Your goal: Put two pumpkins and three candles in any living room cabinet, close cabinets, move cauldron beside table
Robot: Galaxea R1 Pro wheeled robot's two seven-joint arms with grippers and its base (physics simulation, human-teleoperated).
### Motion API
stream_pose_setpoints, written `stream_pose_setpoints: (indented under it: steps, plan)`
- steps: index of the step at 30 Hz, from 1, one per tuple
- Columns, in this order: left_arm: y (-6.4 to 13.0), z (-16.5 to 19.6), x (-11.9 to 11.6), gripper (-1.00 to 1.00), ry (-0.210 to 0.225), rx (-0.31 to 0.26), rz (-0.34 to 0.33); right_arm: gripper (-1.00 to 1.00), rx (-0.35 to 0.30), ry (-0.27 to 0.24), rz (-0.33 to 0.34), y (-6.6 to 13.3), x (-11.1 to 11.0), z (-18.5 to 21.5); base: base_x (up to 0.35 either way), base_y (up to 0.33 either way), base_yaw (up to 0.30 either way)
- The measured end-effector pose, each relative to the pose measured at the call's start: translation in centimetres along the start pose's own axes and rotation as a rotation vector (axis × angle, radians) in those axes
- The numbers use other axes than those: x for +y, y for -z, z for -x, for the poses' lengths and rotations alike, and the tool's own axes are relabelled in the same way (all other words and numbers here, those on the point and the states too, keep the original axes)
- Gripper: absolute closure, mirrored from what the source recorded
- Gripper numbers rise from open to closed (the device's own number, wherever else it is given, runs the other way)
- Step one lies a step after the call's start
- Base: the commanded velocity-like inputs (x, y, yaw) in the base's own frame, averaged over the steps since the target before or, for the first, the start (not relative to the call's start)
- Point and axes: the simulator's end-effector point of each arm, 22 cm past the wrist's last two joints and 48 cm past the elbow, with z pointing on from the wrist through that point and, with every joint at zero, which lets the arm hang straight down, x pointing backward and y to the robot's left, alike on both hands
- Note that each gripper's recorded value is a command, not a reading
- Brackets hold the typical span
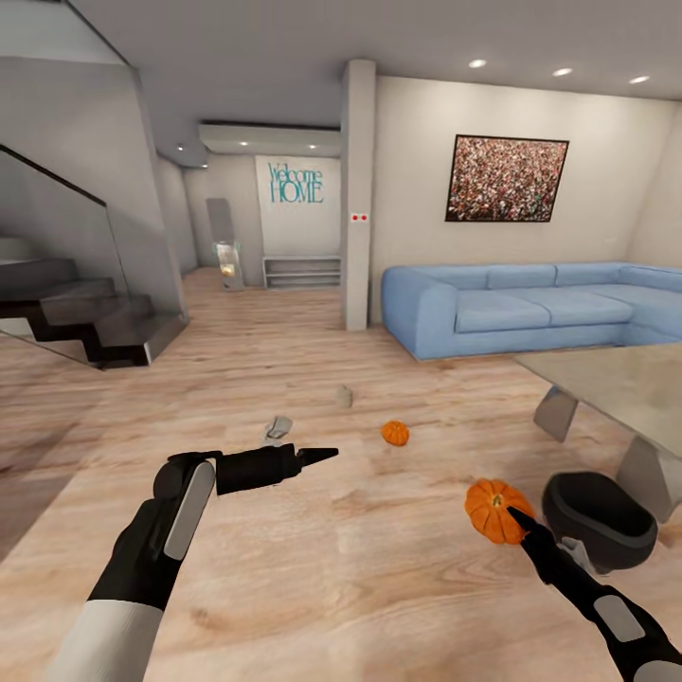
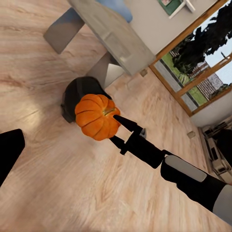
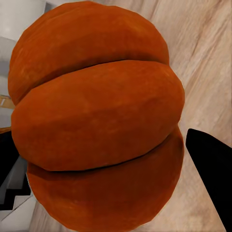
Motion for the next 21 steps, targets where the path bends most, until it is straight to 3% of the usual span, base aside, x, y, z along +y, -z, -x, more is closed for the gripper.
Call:
stream_pose_setpoints:
  steps: [21]
  plan:
    - [0.0, -0.02, -0.02, -1.0, 0.001, 0.0, -0.002, 1.0, 0.001, 0.001, 0.0, -0.01, 0.02, -0.01, 0.334, 0.024, 0.0]
